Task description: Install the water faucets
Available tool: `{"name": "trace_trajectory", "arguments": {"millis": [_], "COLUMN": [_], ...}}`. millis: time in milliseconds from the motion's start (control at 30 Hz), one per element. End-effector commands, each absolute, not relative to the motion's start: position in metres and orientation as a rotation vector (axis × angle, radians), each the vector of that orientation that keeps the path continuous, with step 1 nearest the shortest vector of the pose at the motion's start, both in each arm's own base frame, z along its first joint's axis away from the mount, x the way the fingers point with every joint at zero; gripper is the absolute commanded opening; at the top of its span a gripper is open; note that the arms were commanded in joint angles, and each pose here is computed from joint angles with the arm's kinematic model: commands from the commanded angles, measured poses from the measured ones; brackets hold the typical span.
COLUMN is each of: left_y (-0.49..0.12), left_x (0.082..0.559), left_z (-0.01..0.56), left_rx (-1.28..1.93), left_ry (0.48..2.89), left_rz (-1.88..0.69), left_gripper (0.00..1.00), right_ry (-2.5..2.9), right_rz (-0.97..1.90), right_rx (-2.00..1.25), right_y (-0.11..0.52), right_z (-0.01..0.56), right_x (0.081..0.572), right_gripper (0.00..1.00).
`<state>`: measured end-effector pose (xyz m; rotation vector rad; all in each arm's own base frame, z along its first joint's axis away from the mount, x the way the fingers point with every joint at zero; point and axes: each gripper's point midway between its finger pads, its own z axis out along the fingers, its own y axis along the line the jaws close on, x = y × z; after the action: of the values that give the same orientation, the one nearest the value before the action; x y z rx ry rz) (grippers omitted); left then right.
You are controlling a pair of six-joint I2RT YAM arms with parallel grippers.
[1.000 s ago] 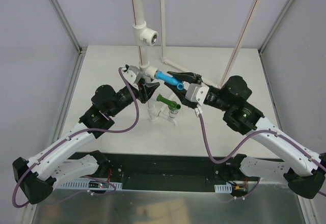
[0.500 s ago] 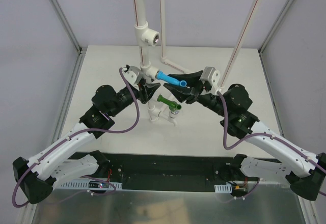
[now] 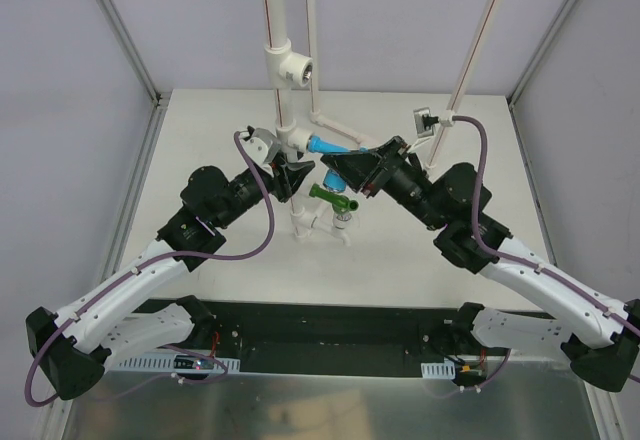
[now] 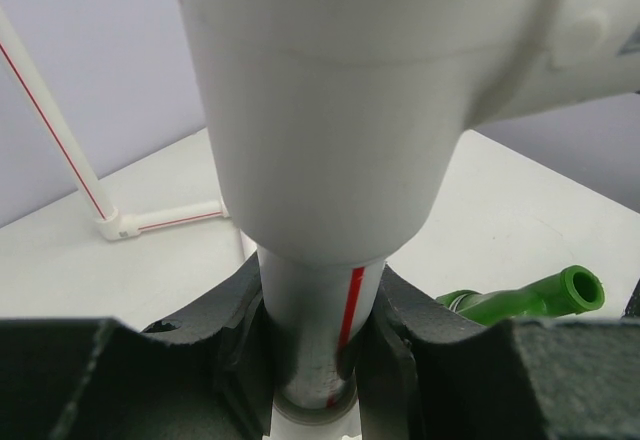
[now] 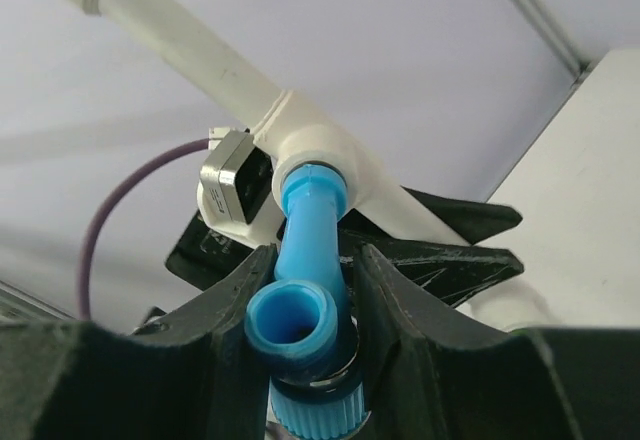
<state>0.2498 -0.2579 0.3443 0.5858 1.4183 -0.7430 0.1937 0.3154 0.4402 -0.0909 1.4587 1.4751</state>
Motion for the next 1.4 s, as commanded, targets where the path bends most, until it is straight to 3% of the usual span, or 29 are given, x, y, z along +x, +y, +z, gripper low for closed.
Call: {"name": "trace_trajectory", "arguments": {"millis": [0,400,533,633,767,900,1167,1367], "left_y": [-0.262,-0.264,-0.264,-0.263,-0.263,-0.263,-0.263,-0.264], "left_x": [0.237,0.239,0.238,0.239,0.240,0.239,0.239,0.238], "left_z": [0.340,0.343,0.344,0.344,0.343,0.344,0.342,0.344], "left_rx": [0.534,0.542,0.542,0.538,0.538,0.540,0.539,0.542], "left_ry": [1.492,1.488,1.485,1.485,1.486,1.484,1.490,1.486], "left_rz": [-0.856,-0.857,-0.857,-0.852,-0.847,-0.847,-0.851,-0.857], "left_gripper": [0.00,0.00,0.00,0.00,0.00,0.00,0.00,0.00], "right_ry": [1.490,1.534,1.528,1.506,1.416,1.362,1.296,1.084], "right_rz": [1.603,1.921,1.955,1.912,1.818,1.657,1.038,0.400], "right_rx": [0.465,0.979,0.968,0.943,0.853,0.767,0.260,-0.680], "right_y": [0.288,0.285,0.284,0.277,0.257,0.230,0.182,0.197], "right_z": [0.463,0.471,0.480,0.479,0.477,0.469,0.475,0.475], "right_x": [0.228,0.226,0.221,0.222,0.222,0.221,0.218,0.199], "right_gripper": [0.00,0.02,0.18,0.44,0.67,0.75,0.71,0.72]}}
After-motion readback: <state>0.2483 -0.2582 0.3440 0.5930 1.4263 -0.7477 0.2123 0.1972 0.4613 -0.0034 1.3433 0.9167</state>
